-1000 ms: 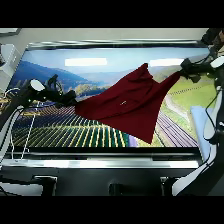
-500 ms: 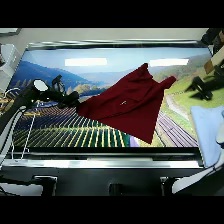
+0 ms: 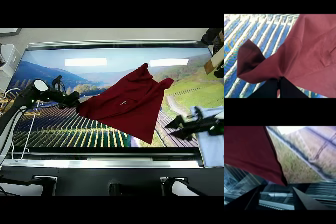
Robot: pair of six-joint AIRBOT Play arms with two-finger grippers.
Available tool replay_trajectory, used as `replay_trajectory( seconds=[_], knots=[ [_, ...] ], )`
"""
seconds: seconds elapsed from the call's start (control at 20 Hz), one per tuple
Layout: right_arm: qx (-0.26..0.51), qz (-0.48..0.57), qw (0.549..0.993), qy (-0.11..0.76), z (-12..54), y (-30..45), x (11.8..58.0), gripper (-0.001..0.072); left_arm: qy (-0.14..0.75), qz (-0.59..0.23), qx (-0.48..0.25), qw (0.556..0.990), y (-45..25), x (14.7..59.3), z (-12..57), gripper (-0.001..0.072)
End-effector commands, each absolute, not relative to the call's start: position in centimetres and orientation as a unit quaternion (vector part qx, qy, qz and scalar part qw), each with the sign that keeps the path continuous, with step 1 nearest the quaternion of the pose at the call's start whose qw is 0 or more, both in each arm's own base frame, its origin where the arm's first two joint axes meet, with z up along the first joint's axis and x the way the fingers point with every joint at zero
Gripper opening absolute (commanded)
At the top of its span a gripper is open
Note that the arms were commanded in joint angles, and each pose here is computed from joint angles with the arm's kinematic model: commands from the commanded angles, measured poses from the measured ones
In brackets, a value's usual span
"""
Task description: Fold the clothes and pants, and hang the long-sleeved shirts on hangers.
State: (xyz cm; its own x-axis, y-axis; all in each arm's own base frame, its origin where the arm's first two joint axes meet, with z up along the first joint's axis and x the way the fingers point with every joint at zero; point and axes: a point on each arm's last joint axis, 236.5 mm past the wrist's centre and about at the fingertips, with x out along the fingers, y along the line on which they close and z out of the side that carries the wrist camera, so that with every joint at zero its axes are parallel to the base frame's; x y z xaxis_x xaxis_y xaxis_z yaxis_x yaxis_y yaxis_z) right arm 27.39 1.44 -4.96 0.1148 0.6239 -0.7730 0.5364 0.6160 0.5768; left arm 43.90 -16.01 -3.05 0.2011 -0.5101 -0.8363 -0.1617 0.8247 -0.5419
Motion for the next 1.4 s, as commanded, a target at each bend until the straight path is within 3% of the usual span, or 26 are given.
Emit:
replay_trajectory(
  seconds=[0.0,0.5,0.75,1.15,1.25,1.35],
  knots=[
    [0.451,0.028,0.605,0.656,-8.6,5.4,23.9,0.0488,0.619,-0.125,-0.278,0.724,-16.4,43.9,-2.8,0.0018],
    [0.416,-0.014,0.631,0.655,-11.1,7.1,24.7,0.0487,0.625,-0.126,-0.276,0.719,-16.4,43.6,-2.9,0.0018],
    [0.459,-0.015,0.64,0.617,-10.2,7.6,27.0,0.0485,0.624,-0.126,-0.276,0.72,-16.4,43.6,-2.9,0.0018],
    [0.478,-0.008,0.607,0.635,-11.1,9.1,24.7,0.0478,0.624,-0.126,-0.277,0.72,-16.4,43.6,-2.9,0.0018],
    [0.487,0.001,0.61,0.625,-10.8,9.4,25.2,0.0383,0.624,-0.126,-0.277,0.72,-16.4,43.6,-2.9,0.0018],
    [0.49,0.002,0.613,0.619,-10.7,9.4,25.6,0.0357,0.624,-0.126,-0.277,0.72,-16.4,43.6,-2.9,0.0018]
  ],
)
